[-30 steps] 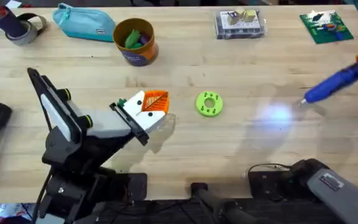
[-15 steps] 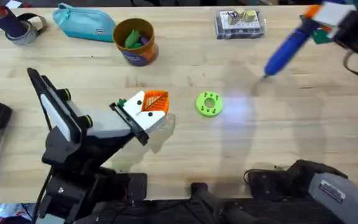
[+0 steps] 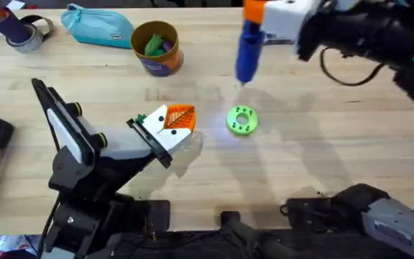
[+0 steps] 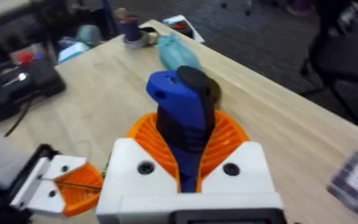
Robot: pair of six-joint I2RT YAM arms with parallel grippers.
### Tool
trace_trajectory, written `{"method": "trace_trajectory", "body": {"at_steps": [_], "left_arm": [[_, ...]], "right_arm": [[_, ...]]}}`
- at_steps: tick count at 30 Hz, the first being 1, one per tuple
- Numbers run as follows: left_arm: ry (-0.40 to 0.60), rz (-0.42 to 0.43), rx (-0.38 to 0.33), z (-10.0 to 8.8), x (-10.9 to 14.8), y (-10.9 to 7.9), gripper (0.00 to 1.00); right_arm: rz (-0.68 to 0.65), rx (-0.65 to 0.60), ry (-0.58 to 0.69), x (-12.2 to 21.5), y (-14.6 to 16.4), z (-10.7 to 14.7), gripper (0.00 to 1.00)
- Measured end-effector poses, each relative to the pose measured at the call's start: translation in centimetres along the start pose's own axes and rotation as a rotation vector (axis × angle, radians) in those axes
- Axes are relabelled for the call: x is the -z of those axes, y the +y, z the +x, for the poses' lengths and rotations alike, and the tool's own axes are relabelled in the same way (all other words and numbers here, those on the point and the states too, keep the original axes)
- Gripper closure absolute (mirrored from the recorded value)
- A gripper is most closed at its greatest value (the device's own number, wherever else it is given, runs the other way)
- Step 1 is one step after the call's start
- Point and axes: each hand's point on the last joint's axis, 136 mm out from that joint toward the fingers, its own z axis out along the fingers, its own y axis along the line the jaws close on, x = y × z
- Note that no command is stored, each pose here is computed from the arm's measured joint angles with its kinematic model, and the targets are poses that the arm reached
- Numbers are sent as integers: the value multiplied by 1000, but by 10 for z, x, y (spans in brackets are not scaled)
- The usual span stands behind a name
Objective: Pick up the gripper from the table and insert it into the empty holder that is missing its gripper. Then pick up a screw, insert it into the mounting hole, and use the screwdriver to tighten it. Finally, clean up the table by picking up the vegetable and placing it into the bucket.
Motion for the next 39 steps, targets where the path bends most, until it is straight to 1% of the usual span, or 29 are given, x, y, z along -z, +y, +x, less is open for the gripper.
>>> {"method": "trace_trajectory", "body": {"at_steps": [4,9,11,17,20,21,22,27,32,39], "left_arm": [[0,0,0,0,0,0,989],[0,0,0,0,0,0,989],[-1,0,0,0,0,0,989],[0,0,0,0,0,0,989],[0,0,0,0,0,0,989],[0,0,0,0,0,0,989],[0,0,0,0,0,0,989],[0,0,0,0,0,0,989],[0,0,0,0,0,0,989],[0,0,0,0,0,0,989]], "right_arm": [[-114,87,-45,-9,41,-10,900],[-228,192,-195,-11,85,-40,904],[-262,216,-240,-9,99,-46,906],[-351,226,-254,-11,130,-36,910],[-400,234,-286,-11,148,-40,912],[-448,222,-320,-11,164,-45,913],[-464,215,-329,-13,169,-46,914],[-512,173,-337,-23,182,-42,915],[-515,119,-300,-33,180,-34,916],[-512,76,-291,-34,179,-35,916]]}}
